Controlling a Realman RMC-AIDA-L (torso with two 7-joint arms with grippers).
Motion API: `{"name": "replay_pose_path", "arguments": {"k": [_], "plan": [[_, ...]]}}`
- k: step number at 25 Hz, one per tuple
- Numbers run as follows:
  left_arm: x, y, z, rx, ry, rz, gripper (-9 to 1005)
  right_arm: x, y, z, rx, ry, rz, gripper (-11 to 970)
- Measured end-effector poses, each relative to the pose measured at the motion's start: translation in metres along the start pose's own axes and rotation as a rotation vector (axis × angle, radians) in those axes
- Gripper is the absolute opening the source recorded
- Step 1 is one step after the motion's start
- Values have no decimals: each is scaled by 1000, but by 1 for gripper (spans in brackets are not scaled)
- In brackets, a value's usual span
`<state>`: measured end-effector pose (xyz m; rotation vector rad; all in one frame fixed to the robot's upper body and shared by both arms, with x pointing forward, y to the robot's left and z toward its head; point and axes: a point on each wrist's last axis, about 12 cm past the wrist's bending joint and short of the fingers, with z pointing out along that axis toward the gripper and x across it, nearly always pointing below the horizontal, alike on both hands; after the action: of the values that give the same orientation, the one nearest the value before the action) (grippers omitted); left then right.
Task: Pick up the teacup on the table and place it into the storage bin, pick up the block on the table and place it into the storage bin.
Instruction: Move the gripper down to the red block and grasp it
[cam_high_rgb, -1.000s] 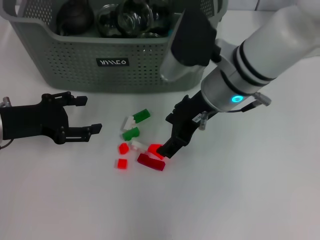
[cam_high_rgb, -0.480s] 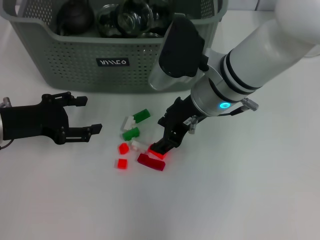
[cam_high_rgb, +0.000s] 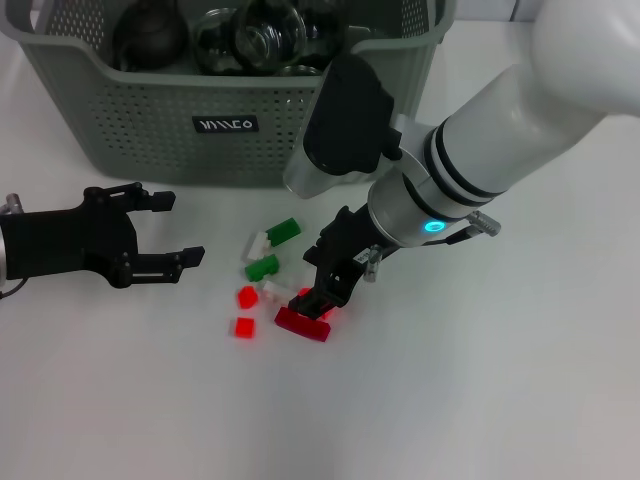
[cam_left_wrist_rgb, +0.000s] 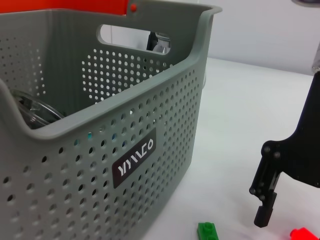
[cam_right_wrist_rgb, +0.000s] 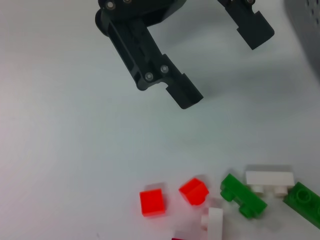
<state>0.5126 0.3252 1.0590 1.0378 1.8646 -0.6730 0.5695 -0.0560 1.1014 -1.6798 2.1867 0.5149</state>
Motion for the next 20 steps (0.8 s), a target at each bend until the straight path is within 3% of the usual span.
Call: {"name": "replay_pose_path", "arguments": {"k": [12, 20], "plan": [[0, 0, 0, -1, -3, 1, 841, 2, 0, 3, 11, -1, 2, 681], [1, -1, 1, 2, -5, -5, 840, 6, -1, 6, 17, 13, 3, 623]]}}
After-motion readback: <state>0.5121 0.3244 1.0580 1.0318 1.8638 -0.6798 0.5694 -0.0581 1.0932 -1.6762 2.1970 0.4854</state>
